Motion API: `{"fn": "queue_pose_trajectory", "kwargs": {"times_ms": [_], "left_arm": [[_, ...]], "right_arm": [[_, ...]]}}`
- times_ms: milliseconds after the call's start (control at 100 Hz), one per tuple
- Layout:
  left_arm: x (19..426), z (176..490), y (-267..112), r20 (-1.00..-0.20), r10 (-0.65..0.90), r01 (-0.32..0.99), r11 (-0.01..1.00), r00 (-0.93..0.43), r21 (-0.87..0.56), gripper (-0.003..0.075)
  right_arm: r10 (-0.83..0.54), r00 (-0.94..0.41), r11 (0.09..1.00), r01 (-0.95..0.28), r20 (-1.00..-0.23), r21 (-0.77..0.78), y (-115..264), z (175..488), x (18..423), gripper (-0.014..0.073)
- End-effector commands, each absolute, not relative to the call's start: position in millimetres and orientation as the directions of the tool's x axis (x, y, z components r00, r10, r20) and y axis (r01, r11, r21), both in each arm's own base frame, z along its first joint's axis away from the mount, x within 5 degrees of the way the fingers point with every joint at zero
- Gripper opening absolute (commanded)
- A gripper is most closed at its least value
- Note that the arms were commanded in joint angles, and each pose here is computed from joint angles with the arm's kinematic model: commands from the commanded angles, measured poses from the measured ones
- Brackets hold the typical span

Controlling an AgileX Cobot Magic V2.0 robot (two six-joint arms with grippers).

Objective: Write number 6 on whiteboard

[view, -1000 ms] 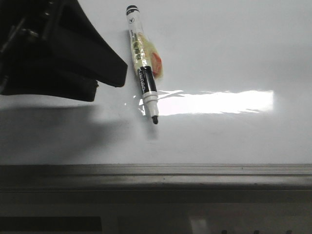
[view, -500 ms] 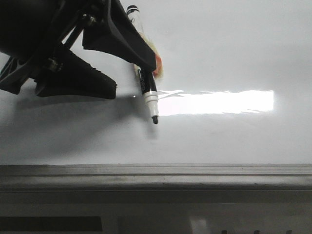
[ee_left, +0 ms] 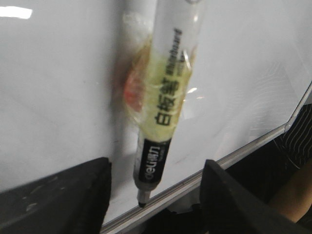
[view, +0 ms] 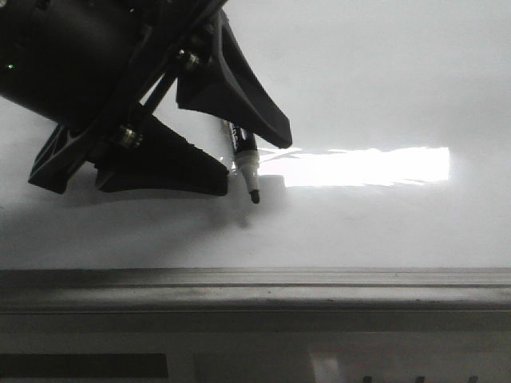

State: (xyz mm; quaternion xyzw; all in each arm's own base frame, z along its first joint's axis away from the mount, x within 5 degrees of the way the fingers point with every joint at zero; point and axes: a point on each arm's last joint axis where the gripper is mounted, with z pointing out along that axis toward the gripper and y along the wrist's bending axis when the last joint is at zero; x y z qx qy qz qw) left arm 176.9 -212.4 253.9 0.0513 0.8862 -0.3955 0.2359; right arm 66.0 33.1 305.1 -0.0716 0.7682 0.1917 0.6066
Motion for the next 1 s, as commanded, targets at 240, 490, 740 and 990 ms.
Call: {"fn": "queue_pose_trajectory", "kwargs": {"times_ms": [240,490,740,990], "left_arm": [[193.0,253.6,-213.2,-0.508,-0.182,0.246,0.708,-0.842,-0.662,0.0222],[194.7,254.1,-212.5,-0.525,-0.189,0.251,0.714,-0.830,-0.654,-0.0020],[188.3,258.4,-211.8,-0.601,-0.053,0.390,0.714,-0.798,-0.581,-0.0020],[146.6,279.3,-206.7,-0.772,0.435,0.870,0.389,-0.464,-0.303,-0.0020]], "right_arm": [[0.138,-0.182,0.928,-0.320,-0.974,0.191,30.1,320.4,69.2,0.0324],[0.129,-0.186,0.929,-0.321,-0.974,0.185,30.2,319.8,69.0,0.0324],[0.039,-0.240,0.926,-0.357,-0.970,0.125,32.8,312.7,66.7,0.0324],[-0.195,-0.192,0.771,-0.637,-0.962,-0.029,53.1,308.6,52.0,0.0323]]}}
